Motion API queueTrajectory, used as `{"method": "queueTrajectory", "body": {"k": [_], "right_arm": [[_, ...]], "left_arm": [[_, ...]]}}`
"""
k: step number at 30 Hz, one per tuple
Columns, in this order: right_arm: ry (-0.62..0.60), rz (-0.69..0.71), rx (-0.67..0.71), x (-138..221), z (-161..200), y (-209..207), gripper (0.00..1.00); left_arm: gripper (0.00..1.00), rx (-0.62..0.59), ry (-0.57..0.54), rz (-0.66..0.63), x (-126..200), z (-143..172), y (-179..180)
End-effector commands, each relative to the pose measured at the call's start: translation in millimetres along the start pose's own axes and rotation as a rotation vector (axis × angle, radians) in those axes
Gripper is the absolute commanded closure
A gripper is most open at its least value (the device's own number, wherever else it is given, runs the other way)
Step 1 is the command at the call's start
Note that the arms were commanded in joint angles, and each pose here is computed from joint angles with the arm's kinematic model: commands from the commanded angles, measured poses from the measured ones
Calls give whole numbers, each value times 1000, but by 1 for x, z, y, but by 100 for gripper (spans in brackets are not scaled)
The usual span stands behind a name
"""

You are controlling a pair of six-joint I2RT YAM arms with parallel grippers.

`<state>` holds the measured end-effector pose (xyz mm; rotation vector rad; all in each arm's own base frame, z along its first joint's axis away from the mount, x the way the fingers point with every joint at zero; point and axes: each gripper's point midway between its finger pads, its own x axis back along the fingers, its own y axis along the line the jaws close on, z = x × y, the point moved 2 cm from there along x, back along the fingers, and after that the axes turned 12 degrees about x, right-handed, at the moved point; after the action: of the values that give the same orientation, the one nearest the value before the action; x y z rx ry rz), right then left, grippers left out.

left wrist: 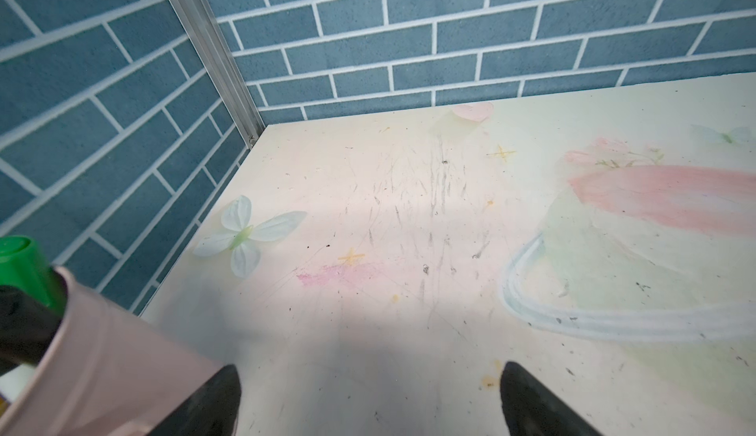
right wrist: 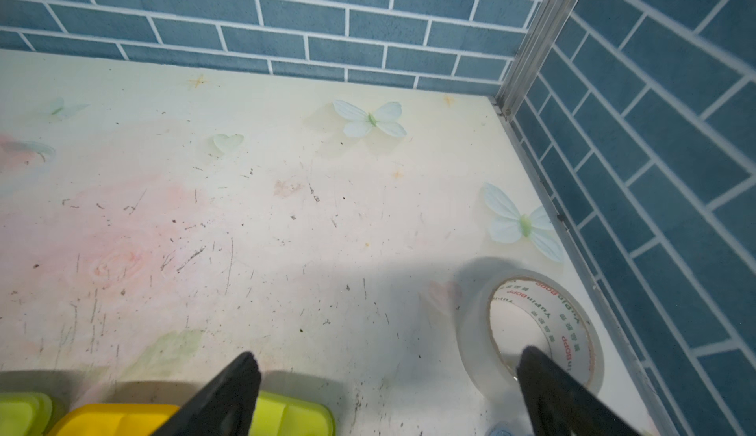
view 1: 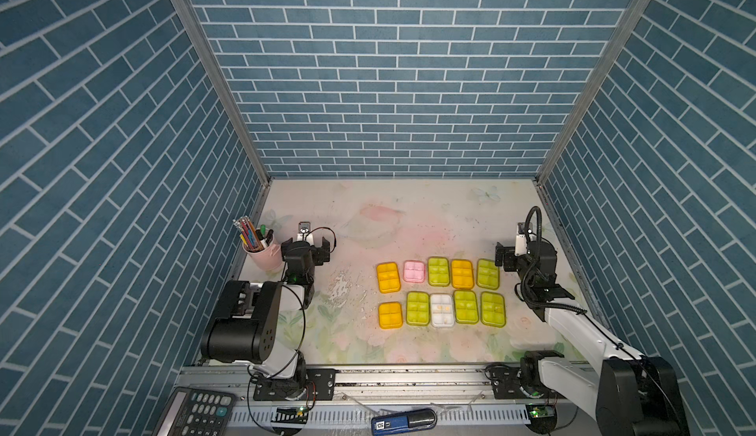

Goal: Close pillboxes
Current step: Reset both arms

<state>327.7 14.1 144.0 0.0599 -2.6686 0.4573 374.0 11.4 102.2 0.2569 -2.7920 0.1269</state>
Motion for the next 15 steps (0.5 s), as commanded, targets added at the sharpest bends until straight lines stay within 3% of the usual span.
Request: {"method": "queueTrajectory", "body": {"k": [1,8,15], "right_arm": [[-76,-20,28,-5,-7,1,1],[-141,-60,35,-23,-3,9,1],[-238,33,-8,-27,20,5,1]], "left_arm": [[1,9,8,6,-1,0,0],[0,9,7,6,-1,0,0],[0,9,8,6,-1,0,0]]}}
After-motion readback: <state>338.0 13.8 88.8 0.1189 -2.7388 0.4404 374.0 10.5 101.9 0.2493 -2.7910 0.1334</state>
